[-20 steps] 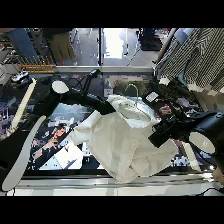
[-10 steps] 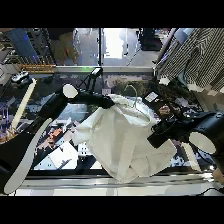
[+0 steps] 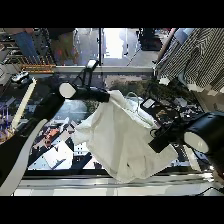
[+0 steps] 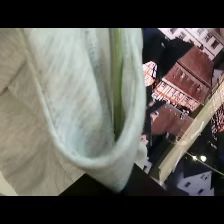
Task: Fold the clothes and pants, and hang the long-sleeved shirts on hangers.
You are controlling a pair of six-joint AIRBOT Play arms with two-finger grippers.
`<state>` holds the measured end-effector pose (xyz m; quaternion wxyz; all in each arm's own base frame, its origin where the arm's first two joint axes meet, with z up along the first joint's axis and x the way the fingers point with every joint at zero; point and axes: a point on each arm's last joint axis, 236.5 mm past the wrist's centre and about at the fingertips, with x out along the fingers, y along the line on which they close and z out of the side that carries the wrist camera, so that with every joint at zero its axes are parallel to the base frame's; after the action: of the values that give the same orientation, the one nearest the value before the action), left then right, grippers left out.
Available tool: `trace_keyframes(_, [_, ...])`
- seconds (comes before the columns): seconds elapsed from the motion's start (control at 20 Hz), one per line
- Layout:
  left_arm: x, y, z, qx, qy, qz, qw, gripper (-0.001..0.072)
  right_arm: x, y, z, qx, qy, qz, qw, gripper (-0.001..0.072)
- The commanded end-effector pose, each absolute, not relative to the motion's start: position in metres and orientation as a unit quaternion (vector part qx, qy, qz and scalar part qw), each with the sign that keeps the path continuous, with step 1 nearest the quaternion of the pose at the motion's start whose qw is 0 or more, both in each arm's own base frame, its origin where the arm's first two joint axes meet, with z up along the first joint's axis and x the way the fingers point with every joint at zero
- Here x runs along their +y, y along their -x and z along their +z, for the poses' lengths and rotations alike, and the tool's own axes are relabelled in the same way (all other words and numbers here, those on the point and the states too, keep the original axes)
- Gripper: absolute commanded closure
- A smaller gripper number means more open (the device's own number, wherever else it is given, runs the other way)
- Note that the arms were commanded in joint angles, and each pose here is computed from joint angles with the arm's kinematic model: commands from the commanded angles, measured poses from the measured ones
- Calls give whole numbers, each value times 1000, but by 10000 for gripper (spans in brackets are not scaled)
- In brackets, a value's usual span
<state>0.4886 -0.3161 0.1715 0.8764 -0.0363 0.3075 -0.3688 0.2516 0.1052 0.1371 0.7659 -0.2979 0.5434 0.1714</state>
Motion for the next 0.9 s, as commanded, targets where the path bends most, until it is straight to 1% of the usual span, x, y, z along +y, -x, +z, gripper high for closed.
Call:
trace_keyframes(0.0, [-293,-494,228,239,40,-351,905,694,86,-237,107,596,334,154,714,684])
trace_keyframes(0.15, [-285,-483,257,215,40,-351,911,694,84,-239,84,619,344,143,691,684])
trace_keyframes(0.4, [-283,-476,271,203,39,-353,912,694,71,-257,74,629,352,81,689,684])
trace_keyframes(0.55, [-283,-470,271,207,29,-360,909,693,74,-270,74,612,346,71,708,684])
trace_keyframes(0.65, [-282,-466,254,238,20,-366,900,693,75,-270,79,605,335,67,719,684])
trace_keyframes(0.7, [-282,-464,244,256,16,-368,893,670,75,-270,85,598,326,63,729,684])
trace_keyframes(0.75, [-280,-462,229,281,12,-371,885,505,76,-271,92,585,321,67,742,684])
trace_keyframes(0.8, [-278,-460,212,307,8,-373,875,271,76,-272,102,567,314,71,758,684])
trace_keyframes(0.85, [-280,-457,197,332,6,-379,864,178,78,-274,115,541,305,77,780,684])
